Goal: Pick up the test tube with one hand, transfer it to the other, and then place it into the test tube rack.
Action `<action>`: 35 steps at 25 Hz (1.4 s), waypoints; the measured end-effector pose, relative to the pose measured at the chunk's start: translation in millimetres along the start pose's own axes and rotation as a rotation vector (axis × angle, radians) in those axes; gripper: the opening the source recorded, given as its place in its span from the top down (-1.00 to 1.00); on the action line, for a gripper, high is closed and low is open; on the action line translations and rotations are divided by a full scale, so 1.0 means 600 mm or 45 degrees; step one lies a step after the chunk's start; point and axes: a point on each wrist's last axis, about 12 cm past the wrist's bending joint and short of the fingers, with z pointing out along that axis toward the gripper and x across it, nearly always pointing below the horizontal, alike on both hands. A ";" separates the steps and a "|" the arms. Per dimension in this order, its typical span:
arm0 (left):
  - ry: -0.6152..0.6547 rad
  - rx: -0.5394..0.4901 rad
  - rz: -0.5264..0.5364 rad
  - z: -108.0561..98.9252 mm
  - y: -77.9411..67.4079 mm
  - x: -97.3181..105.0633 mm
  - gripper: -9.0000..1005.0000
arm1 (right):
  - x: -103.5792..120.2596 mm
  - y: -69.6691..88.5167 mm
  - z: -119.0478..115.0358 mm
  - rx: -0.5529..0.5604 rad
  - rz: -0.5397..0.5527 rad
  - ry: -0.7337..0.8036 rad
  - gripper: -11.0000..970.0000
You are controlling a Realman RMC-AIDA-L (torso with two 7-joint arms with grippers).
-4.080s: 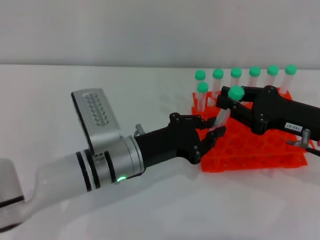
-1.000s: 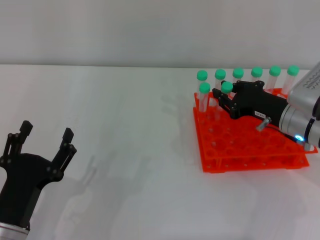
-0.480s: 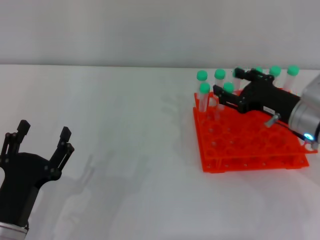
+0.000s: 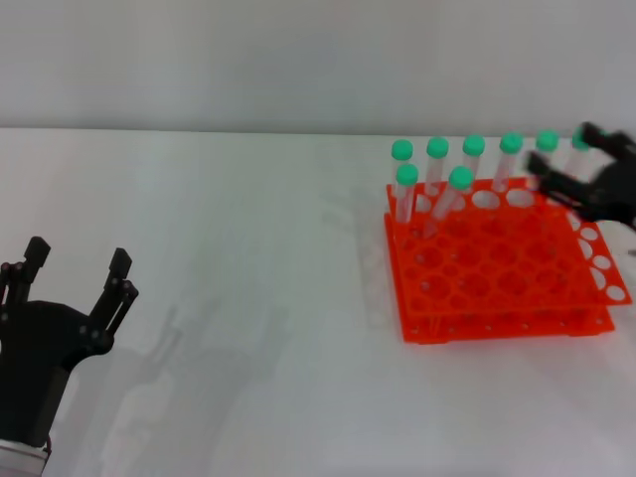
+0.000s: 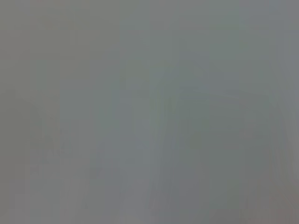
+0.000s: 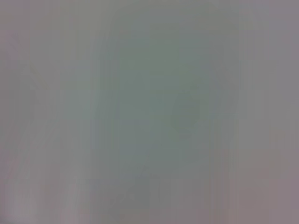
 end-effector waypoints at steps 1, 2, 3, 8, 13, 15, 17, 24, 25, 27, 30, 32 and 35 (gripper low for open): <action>-0.002 0.001 0.000 0.001 0.000 0.000 -0.72 | 0.002 -0.010 -0.016 0.038 0.014 -0.024 -0.78; -0.004 0.004 0.001 0.003 0.000 0.000 -0.72 | 0.005 -0.022 -0.033 0.085 0.026 -0.051 -0.78; -0.004 0.007 0.003 0.004 0.000 0.000 -0.72 | 0.009 -0.035 -0.051 0.140 0.039 -0.076 -0.78; 0.000 0.000 -0.037 0.013 0.006 0.001 -0.72 | 0.038 -0.074 -0.126 0.417 0.087 -0.172 -0.78; 0.009 0.010 -0.111 0.022 0.018 0.003 -0.72 | 0.062 -0.080 -0.156 0.585 0.044 -0.153 -0.78; 0.023 -0.011 -0.136 0.022 0.026 0.006 -0.72 | 0.071 -0.079 -0.162 0.635 0.037 -0.139 -0.78; 0.047 -0.039 -0.150 0.021 0.032 0.009 -0.72 | 0.079 -0.076 -0.168 0.667 0.038 -0.125 -0.78; 0.090 -0.046 -0.143 0.020 0.040 0.015 -0.72 | 0.084 -0.074 -0.172 0.695 0.037 -0.119 -0.77; 0.090 -0.045 -0.143 0.020 0.039 0.016 -0.72 | 0.083 -0.074 -0.171 0.693 0.036 -0.121 -0.77; 0.094 -0.043 -0.145 0.020 0.038 0.016 -0.72 | 0.082 -0.074 -0.167 0.686 0.035 -0.121 -0.77; 0.104 -0.042 -0.146 0.018 0.037 0.018 -0.72 | 0.082 -0.073 -0.163 0.679 0.035 -0.117 -0.77; 0.110 -0.042 -0.147 0.017 0.037 0.019 -0.72 | 0.083 -0.073 -0.164 0.679 0.037 -0.113 -0.77; 0.113 -0.042 -0.148 0.016 0.037 0.019 -0.72 | 0.085 -0.072 -0.164 0.680 0.042 -0.107 -0.77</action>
